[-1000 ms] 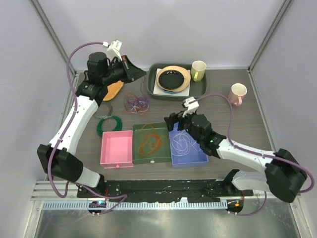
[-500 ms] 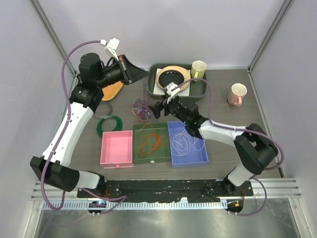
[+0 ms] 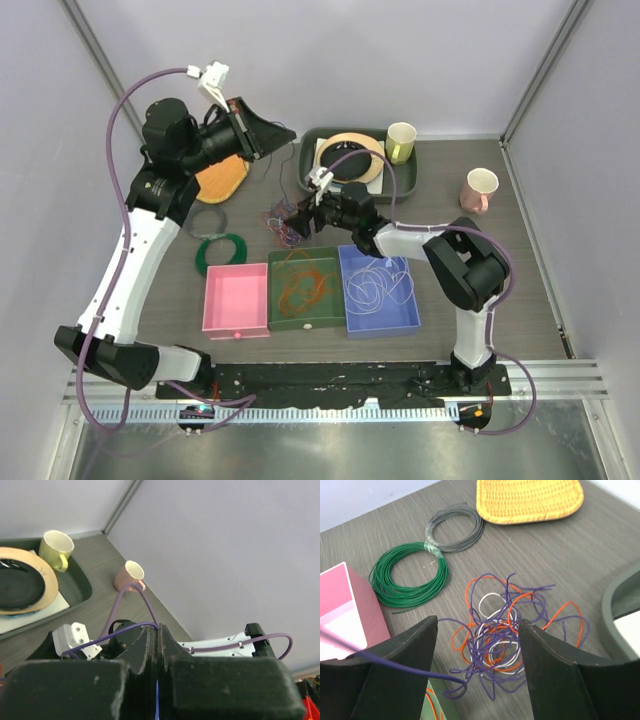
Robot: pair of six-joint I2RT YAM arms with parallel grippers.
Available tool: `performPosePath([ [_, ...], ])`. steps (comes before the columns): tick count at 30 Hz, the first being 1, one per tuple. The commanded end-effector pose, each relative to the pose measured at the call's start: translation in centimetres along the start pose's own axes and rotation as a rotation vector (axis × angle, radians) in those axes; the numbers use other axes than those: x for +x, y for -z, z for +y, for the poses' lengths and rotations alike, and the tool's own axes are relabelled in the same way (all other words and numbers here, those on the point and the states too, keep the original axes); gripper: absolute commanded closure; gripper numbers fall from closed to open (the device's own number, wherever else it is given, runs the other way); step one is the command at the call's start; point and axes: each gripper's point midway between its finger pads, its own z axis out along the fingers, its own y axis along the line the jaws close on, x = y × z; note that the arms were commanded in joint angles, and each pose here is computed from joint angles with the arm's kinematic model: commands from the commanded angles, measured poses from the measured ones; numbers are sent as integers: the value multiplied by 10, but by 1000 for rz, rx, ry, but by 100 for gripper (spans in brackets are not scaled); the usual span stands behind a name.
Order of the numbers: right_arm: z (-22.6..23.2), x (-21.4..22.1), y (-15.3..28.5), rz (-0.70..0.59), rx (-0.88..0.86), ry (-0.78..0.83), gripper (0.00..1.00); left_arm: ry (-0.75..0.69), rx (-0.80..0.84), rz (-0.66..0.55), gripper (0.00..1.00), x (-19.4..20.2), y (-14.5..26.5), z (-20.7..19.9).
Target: Untangle the cables
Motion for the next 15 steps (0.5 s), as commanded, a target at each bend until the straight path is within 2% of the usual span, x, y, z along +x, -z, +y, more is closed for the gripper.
performPosePath([
  [1, 0, -15, -10, -57, -55, -45, 43, -81, -66, -84, 100, -30, 8, -8],
  [2, -3, -15, -10, -56, -43, -75, 71, -97, -97, -81, 100, -29, 10, -4],
  [4, -13, -19, -6, -58, -4, -108, 98, -110, -165, -112, 100, -36, 14, 6],
  [7, -30, -42, 8, -72, 97, -130, 99, -127, -315, -163, 100, -39, 24, 33],
  [11, -46, -105, 30, -110, 239, -89, 99, -125, -477, -212, 100, -39, 33, 70],
  [15, -53, -172, 60, -190, 347, -42, 99, -101, -527, -195, 100, -29, 29, 90],
])
